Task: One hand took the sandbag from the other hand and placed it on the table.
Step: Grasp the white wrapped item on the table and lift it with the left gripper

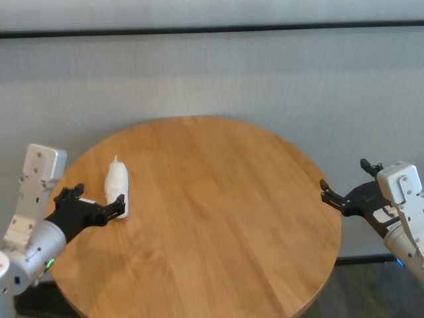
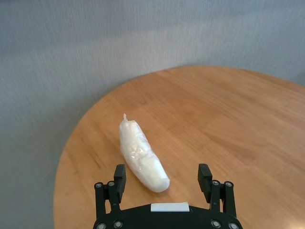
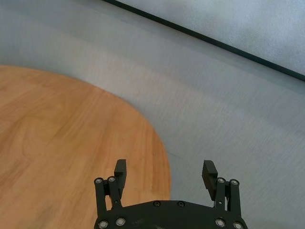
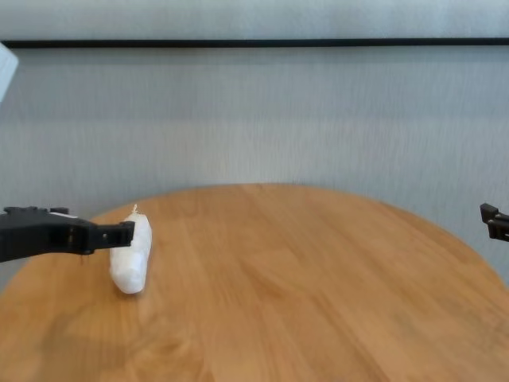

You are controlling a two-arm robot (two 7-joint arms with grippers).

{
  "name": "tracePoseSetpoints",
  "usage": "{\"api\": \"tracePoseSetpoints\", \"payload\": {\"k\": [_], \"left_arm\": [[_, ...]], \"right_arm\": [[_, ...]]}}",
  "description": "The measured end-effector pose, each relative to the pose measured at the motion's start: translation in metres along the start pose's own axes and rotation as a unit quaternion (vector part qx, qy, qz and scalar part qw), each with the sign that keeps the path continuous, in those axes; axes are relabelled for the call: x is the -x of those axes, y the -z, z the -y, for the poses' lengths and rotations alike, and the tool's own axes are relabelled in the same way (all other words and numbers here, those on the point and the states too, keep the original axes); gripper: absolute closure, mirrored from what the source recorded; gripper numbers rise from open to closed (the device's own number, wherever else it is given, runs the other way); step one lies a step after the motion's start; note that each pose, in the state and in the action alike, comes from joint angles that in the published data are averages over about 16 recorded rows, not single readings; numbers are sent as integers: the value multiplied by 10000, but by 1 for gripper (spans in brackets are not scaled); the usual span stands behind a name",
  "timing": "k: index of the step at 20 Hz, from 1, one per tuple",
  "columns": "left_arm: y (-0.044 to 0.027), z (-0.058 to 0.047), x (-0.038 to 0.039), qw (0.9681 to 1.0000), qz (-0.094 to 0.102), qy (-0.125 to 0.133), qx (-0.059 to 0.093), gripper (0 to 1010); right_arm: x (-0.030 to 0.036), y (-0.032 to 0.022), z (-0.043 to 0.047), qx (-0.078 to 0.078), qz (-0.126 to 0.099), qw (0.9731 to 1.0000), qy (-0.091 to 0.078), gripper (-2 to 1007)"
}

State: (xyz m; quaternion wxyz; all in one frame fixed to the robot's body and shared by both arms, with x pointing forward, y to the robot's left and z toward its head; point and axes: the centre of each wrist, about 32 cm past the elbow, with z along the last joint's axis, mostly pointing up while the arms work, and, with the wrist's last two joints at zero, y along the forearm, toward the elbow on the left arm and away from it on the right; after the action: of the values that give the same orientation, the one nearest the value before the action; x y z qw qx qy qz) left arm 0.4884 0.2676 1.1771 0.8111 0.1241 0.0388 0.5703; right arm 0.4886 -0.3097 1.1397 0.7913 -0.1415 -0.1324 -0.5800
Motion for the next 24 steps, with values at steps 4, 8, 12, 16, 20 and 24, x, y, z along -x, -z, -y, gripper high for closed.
{"api": "tracePoseSetpoints", "payload": {"k": [4, 8, 12, 16, 20, 24], "left_arm": [[-81, 82, 67, 9996, -179, -155, -160, 10], [-143, 191, 134, 9987, -268, -313, -305, 10], [-178, 312, 189, 9976, -287, -454, -429, 10], [-186, 431, 231, 9966, -276, -555, -538, 10], [-176, 535, 261, 9959, -244, -616, -621, 10], [-148, 634, 281, 9953, -216, -645, -690, 10]], "right_arm": [[0, 0, 0, 0, 0, 10000, 0, 3], [0, 0, 0, 0, 0, 10000, 0, 3], [0, 0, 0, 0, 0, 10000, 0, 3], [0, 0, 0, 0, 0, 10000, 0, 3], [0, 0, 0, 0, 0, 10000, 0, 3], [0, 0, 0, 0, 0, 10000, 0, 3]]}}
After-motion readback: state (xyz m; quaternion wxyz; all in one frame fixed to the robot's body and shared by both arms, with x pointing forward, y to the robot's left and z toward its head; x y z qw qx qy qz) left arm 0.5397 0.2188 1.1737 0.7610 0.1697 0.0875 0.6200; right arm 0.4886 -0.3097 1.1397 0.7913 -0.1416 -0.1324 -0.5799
